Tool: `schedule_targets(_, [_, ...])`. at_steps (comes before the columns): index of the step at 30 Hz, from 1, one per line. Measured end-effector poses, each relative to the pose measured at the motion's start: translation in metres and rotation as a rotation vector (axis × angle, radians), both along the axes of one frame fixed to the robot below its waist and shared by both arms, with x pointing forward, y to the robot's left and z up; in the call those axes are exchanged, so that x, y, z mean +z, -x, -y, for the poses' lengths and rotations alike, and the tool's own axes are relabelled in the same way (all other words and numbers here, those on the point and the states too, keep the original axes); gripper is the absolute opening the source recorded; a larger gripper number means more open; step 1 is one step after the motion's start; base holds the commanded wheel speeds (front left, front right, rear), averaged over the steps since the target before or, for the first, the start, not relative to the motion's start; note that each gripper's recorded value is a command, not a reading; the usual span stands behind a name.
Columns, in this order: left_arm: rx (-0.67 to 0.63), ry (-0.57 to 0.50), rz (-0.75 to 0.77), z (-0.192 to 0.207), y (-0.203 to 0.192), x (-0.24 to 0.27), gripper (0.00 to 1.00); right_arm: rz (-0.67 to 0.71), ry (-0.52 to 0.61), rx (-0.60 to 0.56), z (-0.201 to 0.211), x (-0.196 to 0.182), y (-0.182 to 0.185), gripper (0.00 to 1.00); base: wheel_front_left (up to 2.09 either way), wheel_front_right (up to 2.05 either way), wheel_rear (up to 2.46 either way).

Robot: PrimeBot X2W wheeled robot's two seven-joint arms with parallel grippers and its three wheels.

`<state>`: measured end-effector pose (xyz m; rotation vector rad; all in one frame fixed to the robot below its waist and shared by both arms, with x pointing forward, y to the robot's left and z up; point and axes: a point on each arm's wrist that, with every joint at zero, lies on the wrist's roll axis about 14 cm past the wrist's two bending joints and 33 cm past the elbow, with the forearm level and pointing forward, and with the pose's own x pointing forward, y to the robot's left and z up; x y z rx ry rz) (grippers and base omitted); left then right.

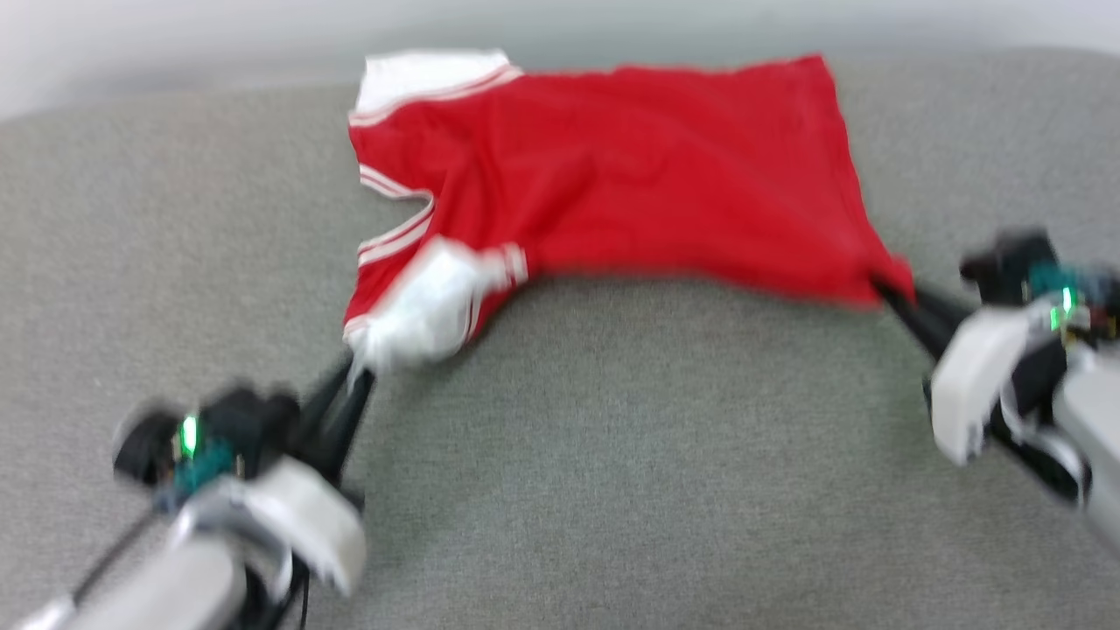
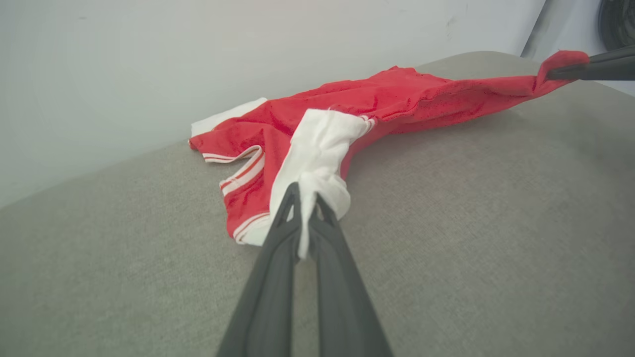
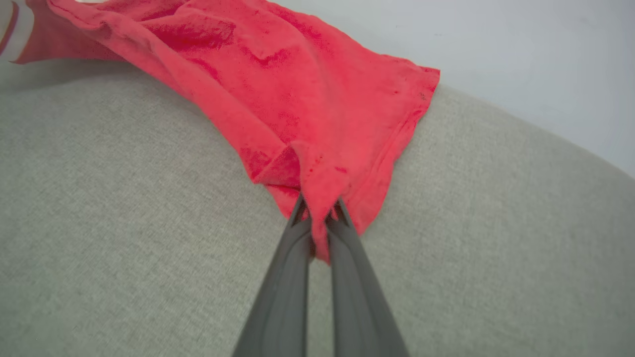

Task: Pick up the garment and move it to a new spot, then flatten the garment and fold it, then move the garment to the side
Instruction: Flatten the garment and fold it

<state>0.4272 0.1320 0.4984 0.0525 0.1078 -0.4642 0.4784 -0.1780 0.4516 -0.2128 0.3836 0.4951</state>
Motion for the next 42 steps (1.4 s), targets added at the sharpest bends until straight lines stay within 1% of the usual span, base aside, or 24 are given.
schedule_targets(5, [0.025,0.044,-0.139,0.002,0.059,-0.026,0.0,-0.084,-0.018,-0.02,0.014,-0.02,0.052,0.0,0.0,0.0,0.0])
schedule_targets(9, [0.073,0.048,-0.222,-0.005,0.091,-0.045,0.0,-0.127,-0.038,-0.046,0.024,-0.029,0.085,0.0,0.0,0.0,0.0])
schedule_targets(12, [0.104,0.083,-0.294,-0.006,0.114,-0.057,0.0,-0.158,-0.044,-0.071,0.034,-0.036,0.106,0.0,0.0,0.0,0.0])
schedule_targets(17, [0.134,0.095,-0.389,-0.012,0.145,-0.074,0.0,-0.216,-0.05,-0.096,0.043,-0.046,0.137,0.0,0.0,0.0,0.0])
schedule_targets(21, [0.132,0.102,-0.444,-0.01,0.159,-0.084,0.0,-0.267,-0.045,-0.082,0.039,-0.053,0.155,0.0,0.0,0.0,0.0])
schedule_targets(25, [0.138,0.098,-0.442,-0.013,0.156,-0.085,0.0,-0.272,-0.045,-0.084,0.036,-0.051,0.154,0.0,0.0,0.0,0.0])
schedule_targets(27, [0.133,0.086,-0.399,-0.014,0.145,-0.079,0.0,-0.26,-0.063,-0.089,0.032,-0.046,0.147,0.0,0.0,0.0,0.0])
schedule_targets(30, [0.129,0.069,-0.306,-0.018,0.116,-0.064,0.0,-0.235,-0.077,-0.098,0.03,-0.039,0.134,0.0,0.0,0.0,0.0])
schedule_targets(37, [0.053,0.008,-0.146,-0.015,0.05,-0.033,0.0,-0.164,-0.094,-0.118,0.03,-0.018,0.096,0.0,0.0,0.0,0.0])
schedule_targets(42, [0.015,-0.029,-0.096,-0.012,0.002,-0.022,0.0,-0.145,-0.088,-0.129,0.032,-0.011,0.072,0.0,0.0,0.0,0.0])
